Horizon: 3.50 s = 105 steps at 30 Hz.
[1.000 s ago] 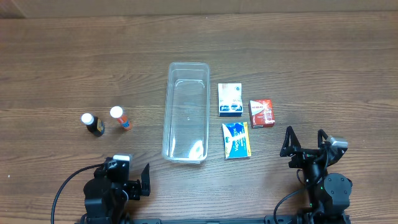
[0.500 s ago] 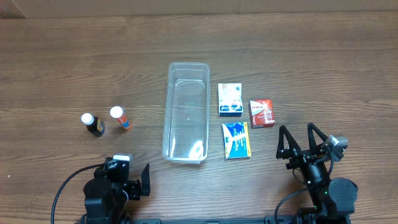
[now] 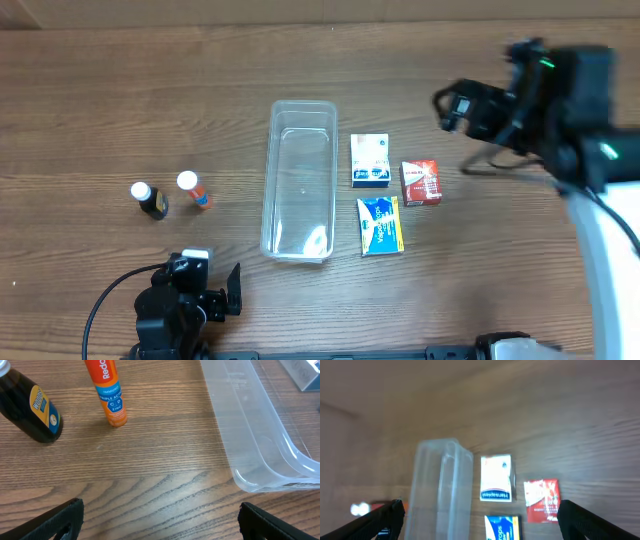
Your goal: Pack container
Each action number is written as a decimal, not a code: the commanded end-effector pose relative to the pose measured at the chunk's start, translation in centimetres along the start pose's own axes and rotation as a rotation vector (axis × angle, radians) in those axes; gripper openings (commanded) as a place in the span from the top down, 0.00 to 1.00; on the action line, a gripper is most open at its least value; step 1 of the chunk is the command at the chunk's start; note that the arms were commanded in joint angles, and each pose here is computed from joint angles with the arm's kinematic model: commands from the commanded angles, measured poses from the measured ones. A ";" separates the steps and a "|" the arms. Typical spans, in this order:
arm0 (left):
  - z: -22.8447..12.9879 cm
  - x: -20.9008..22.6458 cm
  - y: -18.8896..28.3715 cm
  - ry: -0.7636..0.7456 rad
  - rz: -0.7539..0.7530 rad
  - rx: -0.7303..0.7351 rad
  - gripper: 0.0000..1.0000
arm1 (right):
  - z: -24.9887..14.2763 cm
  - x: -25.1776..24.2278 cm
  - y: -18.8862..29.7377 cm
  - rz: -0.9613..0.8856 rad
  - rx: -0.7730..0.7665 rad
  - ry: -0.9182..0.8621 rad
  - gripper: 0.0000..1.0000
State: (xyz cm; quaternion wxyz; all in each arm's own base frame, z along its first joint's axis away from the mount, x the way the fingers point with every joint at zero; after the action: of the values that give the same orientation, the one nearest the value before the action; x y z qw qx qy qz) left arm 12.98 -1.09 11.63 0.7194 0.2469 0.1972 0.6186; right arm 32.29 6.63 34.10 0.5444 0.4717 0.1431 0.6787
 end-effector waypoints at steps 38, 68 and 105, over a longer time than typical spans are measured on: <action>0.1 0.0 0.0 0.025 -0.001 -0.012 0.00 | -9.4 -2.7 -27.4 -0.373 0.426 0.220 0.12; 0.1 0.0 0.0 0.025 -0.002 -0.012 0.00 | -13.4 12.9 -26.4 -0.260 0.391 0.034 0.23; 0.1 0.0 0.0 0.025 -0.002 -0.012 0.00 | -8.4 7.4 -9.5 -0.274 0.419 0.174 0.27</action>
State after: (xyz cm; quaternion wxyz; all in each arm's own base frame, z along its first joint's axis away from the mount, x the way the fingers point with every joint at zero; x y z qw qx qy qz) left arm 12.99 -1.09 11.63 0.7194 0.2467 0.1971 0.6186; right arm 30.47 18.38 17.61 0.4921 0.5152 0.4873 0.5049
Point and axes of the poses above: each gripper's point midway between its finger pads, its own y axis back along the fingers, its own x axis along the line the jaws close on, z = x × y, the point moved 6 cm from there along y, back along the fingers, and after that the axes turned 5 degrees about -y, right-handed, at the moved point
